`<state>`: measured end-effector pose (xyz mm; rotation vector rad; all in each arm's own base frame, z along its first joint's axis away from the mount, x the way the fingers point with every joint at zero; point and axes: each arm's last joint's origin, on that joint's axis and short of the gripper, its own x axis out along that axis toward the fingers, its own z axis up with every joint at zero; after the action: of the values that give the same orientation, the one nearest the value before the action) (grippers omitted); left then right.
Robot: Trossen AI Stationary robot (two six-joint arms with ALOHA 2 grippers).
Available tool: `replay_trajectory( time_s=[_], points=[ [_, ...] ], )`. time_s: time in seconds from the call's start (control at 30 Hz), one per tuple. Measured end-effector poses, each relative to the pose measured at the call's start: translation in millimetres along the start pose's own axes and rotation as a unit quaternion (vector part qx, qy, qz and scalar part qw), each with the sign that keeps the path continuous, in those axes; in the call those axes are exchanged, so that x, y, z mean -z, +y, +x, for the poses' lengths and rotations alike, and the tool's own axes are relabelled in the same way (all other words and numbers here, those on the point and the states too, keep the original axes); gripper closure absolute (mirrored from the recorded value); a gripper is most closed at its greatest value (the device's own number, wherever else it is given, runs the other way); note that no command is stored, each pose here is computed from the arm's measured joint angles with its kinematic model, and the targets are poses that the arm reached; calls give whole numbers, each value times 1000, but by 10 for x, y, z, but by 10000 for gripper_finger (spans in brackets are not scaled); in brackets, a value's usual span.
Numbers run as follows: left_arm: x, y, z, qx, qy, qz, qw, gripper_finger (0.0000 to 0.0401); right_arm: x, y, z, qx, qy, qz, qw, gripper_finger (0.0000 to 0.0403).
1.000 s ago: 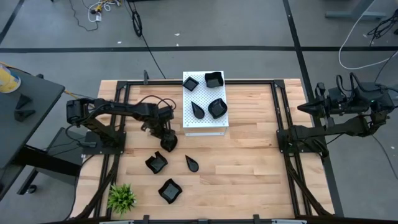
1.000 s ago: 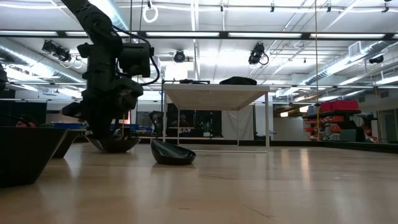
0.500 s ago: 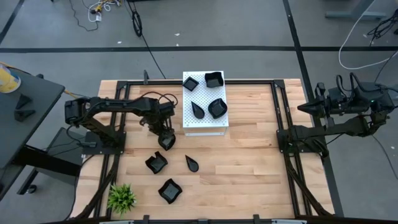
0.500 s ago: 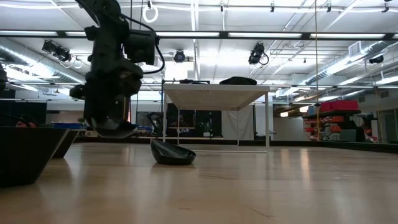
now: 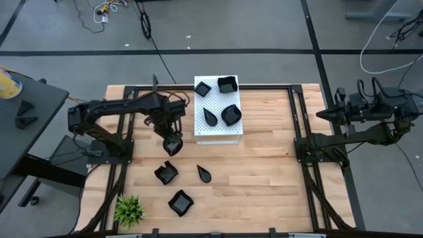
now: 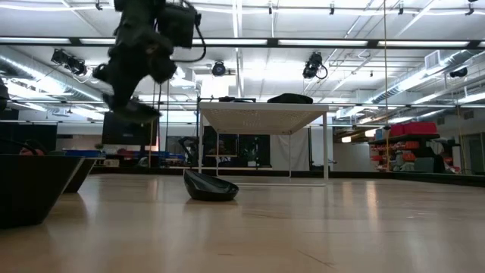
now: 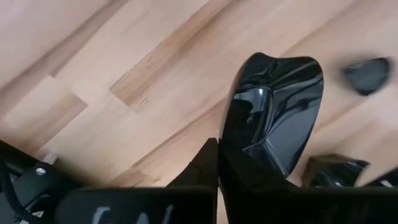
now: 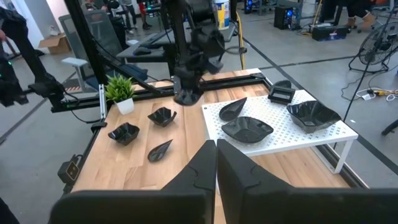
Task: Pick & Place Mini shaped plates
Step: Stack the leaf-shaped plate on top of the leaf-shaped plate on the shelf
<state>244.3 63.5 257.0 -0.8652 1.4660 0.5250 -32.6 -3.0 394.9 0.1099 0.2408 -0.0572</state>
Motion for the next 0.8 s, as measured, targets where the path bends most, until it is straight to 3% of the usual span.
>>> replay_trajectory(
  time_s=[0.33, 0.8],
  points=[
    [-135, -153, -613, 52, -75, 4, 996, 394, 0, 0, 0, 0, 0, 0, 1000, 384],
    [-776, -346, -984, 87, -155, -1, 984, 397, 0, 0, 0, 0, 0, 0, 1000, 384]
  ],
)
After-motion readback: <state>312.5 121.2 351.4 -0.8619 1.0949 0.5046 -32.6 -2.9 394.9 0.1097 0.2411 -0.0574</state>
